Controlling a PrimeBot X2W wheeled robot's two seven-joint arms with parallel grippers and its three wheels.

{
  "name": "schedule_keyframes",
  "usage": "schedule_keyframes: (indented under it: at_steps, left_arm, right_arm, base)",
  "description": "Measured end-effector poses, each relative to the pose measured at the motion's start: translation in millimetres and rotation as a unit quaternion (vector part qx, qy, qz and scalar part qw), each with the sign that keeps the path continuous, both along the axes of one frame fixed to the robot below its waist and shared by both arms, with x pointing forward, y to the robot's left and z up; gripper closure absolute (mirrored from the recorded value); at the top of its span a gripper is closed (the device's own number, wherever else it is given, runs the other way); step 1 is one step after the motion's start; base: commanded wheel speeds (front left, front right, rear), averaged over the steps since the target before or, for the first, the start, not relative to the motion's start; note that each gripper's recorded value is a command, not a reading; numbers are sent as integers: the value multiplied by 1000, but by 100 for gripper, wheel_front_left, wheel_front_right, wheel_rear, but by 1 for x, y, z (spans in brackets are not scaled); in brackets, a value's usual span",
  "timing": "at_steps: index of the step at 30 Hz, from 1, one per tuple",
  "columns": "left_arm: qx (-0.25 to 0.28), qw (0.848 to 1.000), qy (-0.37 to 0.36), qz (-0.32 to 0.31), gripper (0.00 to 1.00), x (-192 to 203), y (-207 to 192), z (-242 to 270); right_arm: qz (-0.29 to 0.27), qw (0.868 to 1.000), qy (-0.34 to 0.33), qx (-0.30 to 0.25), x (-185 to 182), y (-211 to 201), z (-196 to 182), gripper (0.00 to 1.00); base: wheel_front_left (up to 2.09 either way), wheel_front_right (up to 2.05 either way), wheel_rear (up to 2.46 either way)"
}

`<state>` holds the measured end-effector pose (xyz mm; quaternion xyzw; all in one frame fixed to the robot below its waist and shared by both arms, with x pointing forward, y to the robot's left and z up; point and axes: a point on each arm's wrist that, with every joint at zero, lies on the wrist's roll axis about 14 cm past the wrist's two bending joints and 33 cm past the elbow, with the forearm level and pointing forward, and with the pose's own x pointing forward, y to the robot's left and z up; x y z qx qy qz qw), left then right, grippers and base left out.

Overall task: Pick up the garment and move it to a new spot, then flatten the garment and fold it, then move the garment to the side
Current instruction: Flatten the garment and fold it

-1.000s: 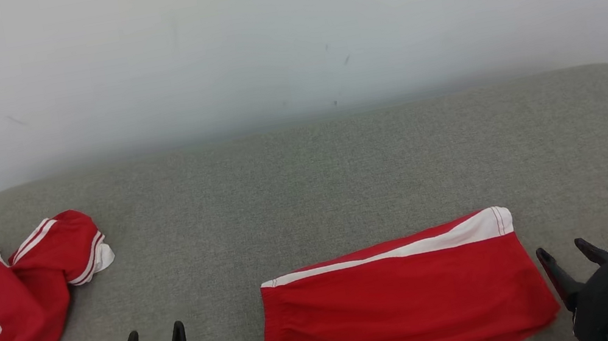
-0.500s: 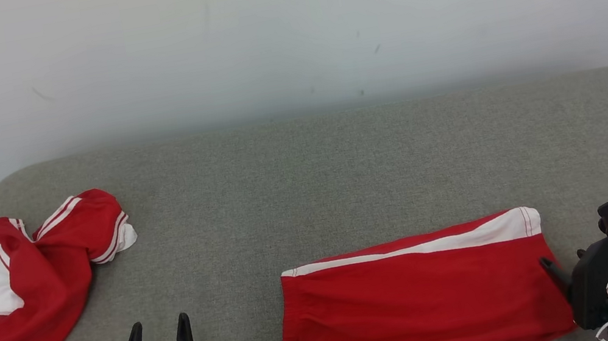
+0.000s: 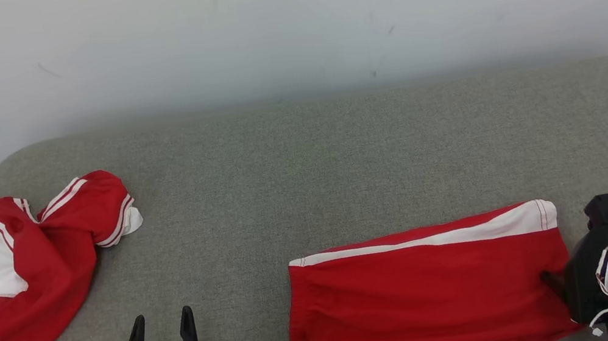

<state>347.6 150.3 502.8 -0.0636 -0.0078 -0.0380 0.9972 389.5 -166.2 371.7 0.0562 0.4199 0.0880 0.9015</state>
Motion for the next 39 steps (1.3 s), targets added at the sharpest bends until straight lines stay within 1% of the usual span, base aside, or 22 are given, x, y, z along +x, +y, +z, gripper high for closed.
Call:
schedule_keyframes:
  at_steps: [4, 5, 6, 7, 12, 15, 21, 26, 28, 33, 39]
  left_arm:
    - [2, 1000, 6, 4, 0, 1, 2, -3]
    - [1, 1000, 7, 5, 0, 1, 2, -3]
    - [1, 1000, 8, 6, 0, 1, 3, -4]
    - [1, 1000, 11, 6, 0, 1, 3, -4]
    - [-2, 1000, 14, 11, 0, 1, 4, -5]
    - [-1, 1000, 13, 11, 0, 0, 5, -4]
    - [-3, 1000, 14, 7, 0, -3, 2, -5]
    - [-3, 1000, 15, -3, 0, -1, -5, -4]
    - [-3, 1000, 13, -8, 0, 0, -7, -3]
    - [-4, 1000, 19, -18, 0, 0, -14, -5]
    - [-5, 1000, 16, -24, 0, 0, -18, -3]
  right_arm:
    - [10, 1000, 13, -3, 3, 3, -2, 0]
    - [14, 1000, 15, -2, 4, 4, -3, 42]
    - [18, 1000, 17, -2, 4, 6, -3, 98]
    - [20, 1000, 17, -1, 6, 7, -2, 100]
    - [24, 999, 21, 12, 6, 14, -2, 100]
    - [1, 1000, 10, 9, 11, -2, 5, 100]
    - [-42, 999, -14, -20, 14, -53, 19, 100]
    - [-44, 998, -40, -12, 18, -60, 33, 100]
    - [-37, 998, -53, 1, 19, -55, 38, 100]
    - [-10, 992, -85, 93, 24, -8, 60, 100]
    - [54, 982, -106, 146, 17, 44, 83, 100]
  base:
    - [0, 0, 0]
    - [0, 0, 0]
    - [0, 0, 0]
    - [0, 0, 0]
    - [0, 0, 0]
    - [0, 0, 0]
    - [0, 0, 0]
    - [0, 0, 0]
    - [0, 0, 0]
    - [0, 0, 0]
    - [0, 0, 0]
